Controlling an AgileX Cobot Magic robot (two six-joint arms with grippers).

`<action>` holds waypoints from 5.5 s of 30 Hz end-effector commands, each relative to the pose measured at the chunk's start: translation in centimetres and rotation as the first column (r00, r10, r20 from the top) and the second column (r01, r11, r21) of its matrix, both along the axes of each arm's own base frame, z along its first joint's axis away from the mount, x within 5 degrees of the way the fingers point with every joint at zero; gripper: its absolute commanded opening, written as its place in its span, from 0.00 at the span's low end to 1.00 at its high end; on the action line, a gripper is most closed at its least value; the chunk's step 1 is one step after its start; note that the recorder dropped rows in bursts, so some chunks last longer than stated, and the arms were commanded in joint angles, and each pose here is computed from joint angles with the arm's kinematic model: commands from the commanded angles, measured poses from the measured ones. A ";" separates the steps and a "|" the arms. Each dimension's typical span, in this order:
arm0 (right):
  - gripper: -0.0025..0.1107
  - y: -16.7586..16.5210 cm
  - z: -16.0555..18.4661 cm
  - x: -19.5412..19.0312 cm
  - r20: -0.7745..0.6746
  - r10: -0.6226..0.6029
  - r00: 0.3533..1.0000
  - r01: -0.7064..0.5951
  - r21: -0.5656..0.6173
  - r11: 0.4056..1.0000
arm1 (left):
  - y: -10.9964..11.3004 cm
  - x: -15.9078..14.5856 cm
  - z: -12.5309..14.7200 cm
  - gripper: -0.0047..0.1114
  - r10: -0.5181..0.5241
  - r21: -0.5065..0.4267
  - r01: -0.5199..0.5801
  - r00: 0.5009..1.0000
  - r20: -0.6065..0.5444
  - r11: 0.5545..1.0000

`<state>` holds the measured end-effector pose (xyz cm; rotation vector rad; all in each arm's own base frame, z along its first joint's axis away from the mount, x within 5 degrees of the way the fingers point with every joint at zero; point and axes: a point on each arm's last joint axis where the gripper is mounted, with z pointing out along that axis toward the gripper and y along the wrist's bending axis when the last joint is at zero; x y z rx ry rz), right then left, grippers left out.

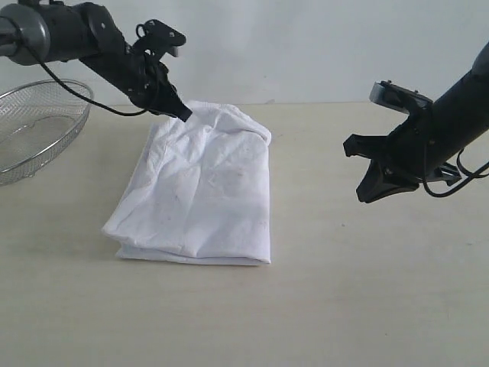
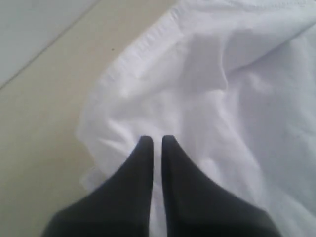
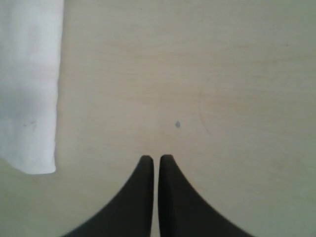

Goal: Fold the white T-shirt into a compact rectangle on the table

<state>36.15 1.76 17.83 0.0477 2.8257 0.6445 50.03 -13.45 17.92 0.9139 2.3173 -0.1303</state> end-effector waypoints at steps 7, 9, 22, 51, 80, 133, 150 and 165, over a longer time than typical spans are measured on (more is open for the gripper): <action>0.02 0.0 0.8 0.1 0.043 -0.002 0.999 0.000 0.036 0.999 | -2.1 -2.5 1.8 0.08 -0.174 -0.151 0.146 0.967 -0.188 0.978; 0.02 0.0 0.8 0.1 0.043 -0.002 0.999 0.000 0.036 0.999 | -2.7 -3.1 1.3 0.08 -0.202 -0.144 0.172 0.952 -0.232 0.975; 0.02 0.1 0.8 0.0 0.029 0.007 1.000 -0.008 0.044 0.999 | -0.7 -4.1 -1.8 0.08 0.021 0.129 0.040 0.896 -0.444 0.991; 0.02 0.4 0.8 -0.1 0.013 0.013 1.000 -0.014 0.077 0.997 | -3.3 -5.1 -2.9 0.08 -0.016 -0.048 -0.014 0.828 -0.560 0.999; 0.02 0.4 0.9 -0.1 0.016 0.013 1.000 -0.014 0.080 0.997 | 5.5 -3.5 -4.1 0.08 0.278 0.170 -0.220 0.760 -0.587 0.960; 0.49 13.0 -9.8 8.5 0.024 -0.002 1.000 -0.009 0.434 0.901 | 4.4 -2.2 -5.4 0.08 0.193 0.027 -0.210 0.832 -0.521 0.977; 0.02 11.4 -7.6 8.5 0.047 0.037 0.998 -0.054 0.445 0.894 | 4.1 -2.6 -3.8 0.08 0.187 -0.021 -0.238 0.813 -0.552 0.971; 0.02 -4.1 -2.5 11.0 -0.003 -0.018 1.000 0.018 0.389 0.921 | 2.5 -4.5 9.2 0.08 0.090 -0.351 -0.230 0.924 -0.372 0.908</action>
